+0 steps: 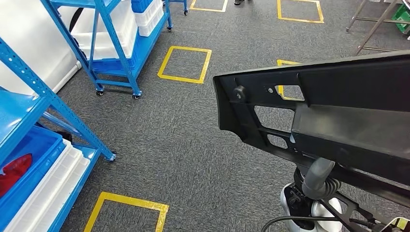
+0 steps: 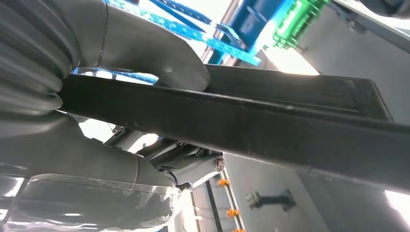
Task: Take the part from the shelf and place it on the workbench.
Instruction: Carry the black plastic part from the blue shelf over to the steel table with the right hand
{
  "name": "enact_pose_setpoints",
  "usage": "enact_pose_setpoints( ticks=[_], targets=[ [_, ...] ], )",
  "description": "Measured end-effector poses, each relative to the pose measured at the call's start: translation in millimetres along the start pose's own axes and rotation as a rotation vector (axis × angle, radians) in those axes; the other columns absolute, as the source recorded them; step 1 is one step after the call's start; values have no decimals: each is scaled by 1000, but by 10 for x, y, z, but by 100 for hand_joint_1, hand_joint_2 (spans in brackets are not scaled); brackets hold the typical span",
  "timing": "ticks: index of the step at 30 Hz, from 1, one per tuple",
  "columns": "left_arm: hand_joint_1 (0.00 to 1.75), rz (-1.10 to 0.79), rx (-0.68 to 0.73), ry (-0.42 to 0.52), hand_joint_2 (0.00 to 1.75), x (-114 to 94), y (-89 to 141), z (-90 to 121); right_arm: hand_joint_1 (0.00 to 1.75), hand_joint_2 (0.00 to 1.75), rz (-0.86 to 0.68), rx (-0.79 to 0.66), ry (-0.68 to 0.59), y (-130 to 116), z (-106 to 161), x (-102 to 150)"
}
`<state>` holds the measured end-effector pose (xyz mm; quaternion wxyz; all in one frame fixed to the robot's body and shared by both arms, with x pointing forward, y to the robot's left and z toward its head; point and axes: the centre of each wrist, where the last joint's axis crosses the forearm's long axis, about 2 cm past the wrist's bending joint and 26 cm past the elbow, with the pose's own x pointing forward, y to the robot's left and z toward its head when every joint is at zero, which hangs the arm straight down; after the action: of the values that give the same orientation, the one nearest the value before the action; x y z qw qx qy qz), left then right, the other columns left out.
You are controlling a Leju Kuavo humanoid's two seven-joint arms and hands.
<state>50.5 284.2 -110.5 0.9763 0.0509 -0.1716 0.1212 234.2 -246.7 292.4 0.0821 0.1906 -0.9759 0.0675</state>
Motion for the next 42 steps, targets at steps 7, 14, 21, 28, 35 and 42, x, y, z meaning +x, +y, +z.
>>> enact_pose_setpoints(
  ticks=[7, 14, 21, 28, 35, 42],
  targets=[
    [0, 8, -1, -3, 175, -47, -6, 12, 164, 175, -28, 0, 3, 29, 2, -36],
    [0, 2, 8, 0, 175, -43, -12, 12, 164, 175, -42, -9, -6, 23, -3, -32],
    [0, -15, -4, -2, 175, -64, 3, 16, 164, 175, -16, -13, 1, -11, 20, -2],
    [0, -21, -25, -26, 175, -26, -8, 7, 164, 175, 0, -19, -9, -25, 7, 32],
    [0, -21, -26, -14, 175, -34, -9, 9, 164, 175, -3, -26, -20, -29, -5, 50],
    [0, -18, -23, -11, 175, -27, 0, 6, 164, 175, -9, -27, -23, -30, -9, 48]
  ],
)
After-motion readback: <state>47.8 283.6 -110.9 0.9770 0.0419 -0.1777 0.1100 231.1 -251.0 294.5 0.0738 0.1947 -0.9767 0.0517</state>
